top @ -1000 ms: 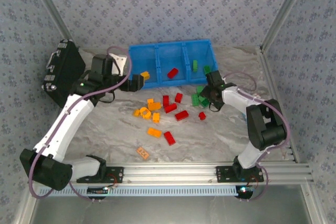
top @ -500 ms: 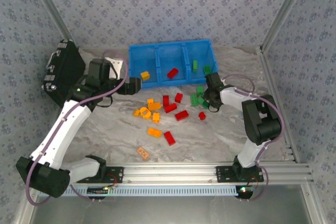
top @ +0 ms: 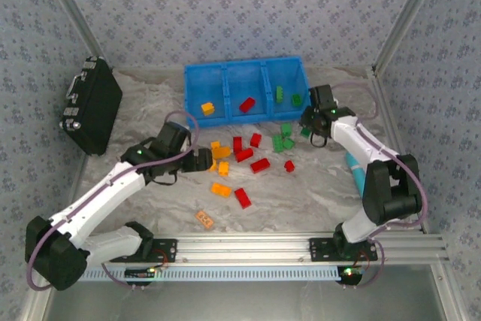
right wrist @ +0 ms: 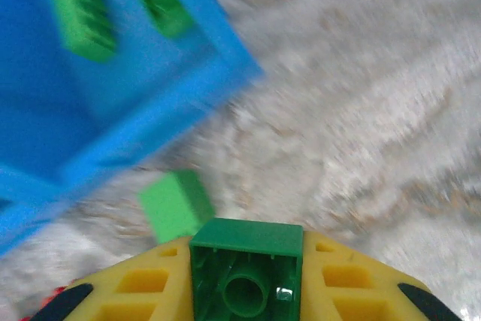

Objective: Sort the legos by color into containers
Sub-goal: Place the lego in the container.

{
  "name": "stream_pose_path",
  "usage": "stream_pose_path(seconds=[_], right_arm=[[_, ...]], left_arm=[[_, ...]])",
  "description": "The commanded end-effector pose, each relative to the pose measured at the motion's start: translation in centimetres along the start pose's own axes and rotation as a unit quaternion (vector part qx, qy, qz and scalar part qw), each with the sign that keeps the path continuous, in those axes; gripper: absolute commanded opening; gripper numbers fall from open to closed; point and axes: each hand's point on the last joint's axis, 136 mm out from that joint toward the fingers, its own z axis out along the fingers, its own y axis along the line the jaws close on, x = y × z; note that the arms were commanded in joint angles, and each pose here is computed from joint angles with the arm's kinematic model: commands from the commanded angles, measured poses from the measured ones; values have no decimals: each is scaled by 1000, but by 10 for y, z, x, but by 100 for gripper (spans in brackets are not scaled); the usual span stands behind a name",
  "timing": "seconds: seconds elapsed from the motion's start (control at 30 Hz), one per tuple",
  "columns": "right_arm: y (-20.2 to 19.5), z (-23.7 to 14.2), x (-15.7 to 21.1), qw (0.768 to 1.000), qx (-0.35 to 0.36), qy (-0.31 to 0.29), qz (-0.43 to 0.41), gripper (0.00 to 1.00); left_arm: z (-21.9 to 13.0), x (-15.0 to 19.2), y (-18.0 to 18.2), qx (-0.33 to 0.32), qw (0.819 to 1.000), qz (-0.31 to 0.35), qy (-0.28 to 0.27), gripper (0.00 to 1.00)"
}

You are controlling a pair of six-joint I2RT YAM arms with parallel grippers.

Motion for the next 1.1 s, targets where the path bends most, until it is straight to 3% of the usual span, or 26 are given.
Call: stream_pose_path(seconds=[0.0,0.2,0.37,0.7,0.9,1.07], right_arm=[[34,-24,-35,996,-38,-25,-77,27],[66,-4,-83,983,-30,-56,-172,28],[86,29,-108,973,-43,-59,-219,29],[91,80,-108,970,-75,-24,-229,37],[96,84,-104,966,-101,-17,-238,51],[96,80,-104,965,-114,-13,-234,55]], left_arm=[[9,20,-8,14,994,-108,30,100],[10,18,-25,11,990,-133,39,100],[23,42,-29,-29,981,-182,55,100],[27,69,-39,-128,965,-223,46,100],[44,78,-42,-144,957,-247,39,100],[56,84,-42,-150,954,-257,27,100]])
